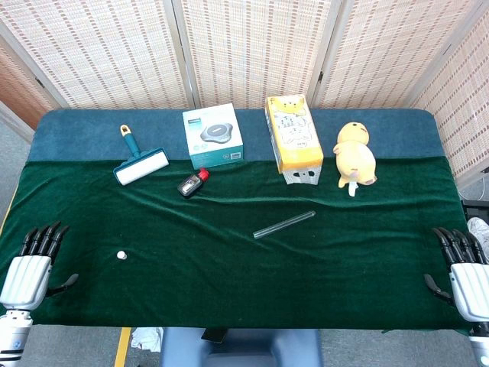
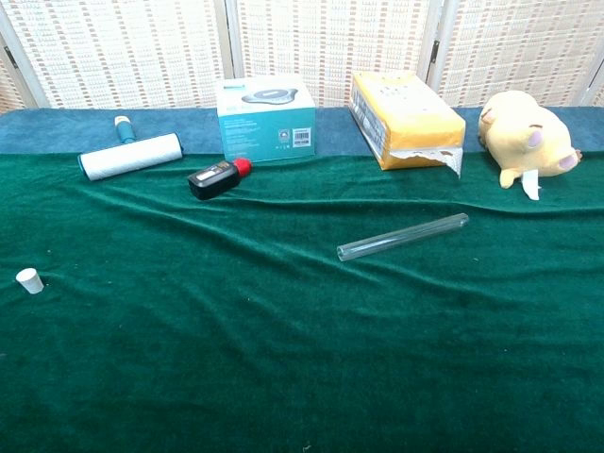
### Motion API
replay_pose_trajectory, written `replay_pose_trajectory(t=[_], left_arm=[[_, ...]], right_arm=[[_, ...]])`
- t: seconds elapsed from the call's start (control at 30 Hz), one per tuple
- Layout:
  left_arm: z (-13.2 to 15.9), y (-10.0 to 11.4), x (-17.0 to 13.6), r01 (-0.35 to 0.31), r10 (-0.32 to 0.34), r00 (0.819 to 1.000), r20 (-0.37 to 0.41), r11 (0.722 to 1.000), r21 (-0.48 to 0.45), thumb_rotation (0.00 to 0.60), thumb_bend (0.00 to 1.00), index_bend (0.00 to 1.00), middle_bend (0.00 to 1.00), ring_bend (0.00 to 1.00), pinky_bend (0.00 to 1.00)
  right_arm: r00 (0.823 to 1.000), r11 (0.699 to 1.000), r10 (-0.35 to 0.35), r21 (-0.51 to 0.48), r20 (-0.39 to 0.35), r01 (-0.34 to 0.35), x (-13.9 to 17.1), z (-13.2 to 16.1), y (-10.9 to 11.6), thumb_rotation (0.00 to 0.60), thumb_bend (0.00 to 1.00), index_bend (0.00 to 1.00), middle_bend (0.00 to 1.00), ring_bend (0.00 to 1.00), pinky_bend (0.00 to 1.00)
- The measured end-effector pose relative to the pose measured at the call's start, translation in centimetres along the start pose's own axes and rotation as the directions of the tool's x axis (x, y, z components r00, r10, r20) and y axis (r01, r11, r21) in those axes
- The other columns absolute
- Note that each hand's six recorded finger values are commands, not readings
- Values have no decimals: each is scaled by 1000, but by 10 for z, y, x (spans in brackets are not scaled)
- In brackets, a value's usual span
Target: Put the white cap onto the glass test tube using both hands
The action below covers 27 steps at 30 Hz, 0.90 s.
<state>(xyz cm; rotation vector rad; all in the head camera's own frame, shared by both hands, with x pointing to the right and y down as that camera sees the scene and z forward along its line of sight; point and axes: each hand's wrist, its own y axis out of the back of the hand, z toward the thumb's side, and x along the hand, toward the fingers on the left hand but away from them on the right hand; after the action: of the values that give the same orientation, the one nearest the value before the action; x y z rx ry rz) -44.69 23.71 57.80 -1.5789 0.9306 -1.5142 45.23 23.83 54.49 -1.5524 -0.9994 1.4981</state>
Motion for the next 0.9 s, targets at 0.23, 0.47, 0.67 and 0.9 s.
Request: replay_pose_trajectory(t=[0.23, 0.47, 0.67, 0.9], left_arm=[[1, 1, -1, -7, 7, 1000, 4, 1000, -3, 600, 256, 93, 74, 92, 0], [3, 2, -1, -6, 6, 1000, 6, 1000, 1, 600, 255, 93, 74, 91, 0], [6, 2, 1, -4, 3, 1000, 12, 1000, 4, 600, 256, 94, 74, 91, 0], [7, 2, 6, -1, 1, 1000, 19, 1000, 6, 600, 255, 94, 74, 91, 0]], right_arm=[[1000, 1000, 2, 1, -4, -2, -3, 0, 0, 600, 356, 49, 132, 65, 0], [1000, 1000, -2, 0, -8, 2, -4, -1, 0, 600, 355, 49, 137, 71, 0], [1000, 1000, 7, 1, -12, -7, -7, 0, -1, 600, 355, 49, 141, 73, 0], [999, 1000, 9, 14, -41, -9, -12, 8, 0, 600, 354, 51, 165, 95, 5]])
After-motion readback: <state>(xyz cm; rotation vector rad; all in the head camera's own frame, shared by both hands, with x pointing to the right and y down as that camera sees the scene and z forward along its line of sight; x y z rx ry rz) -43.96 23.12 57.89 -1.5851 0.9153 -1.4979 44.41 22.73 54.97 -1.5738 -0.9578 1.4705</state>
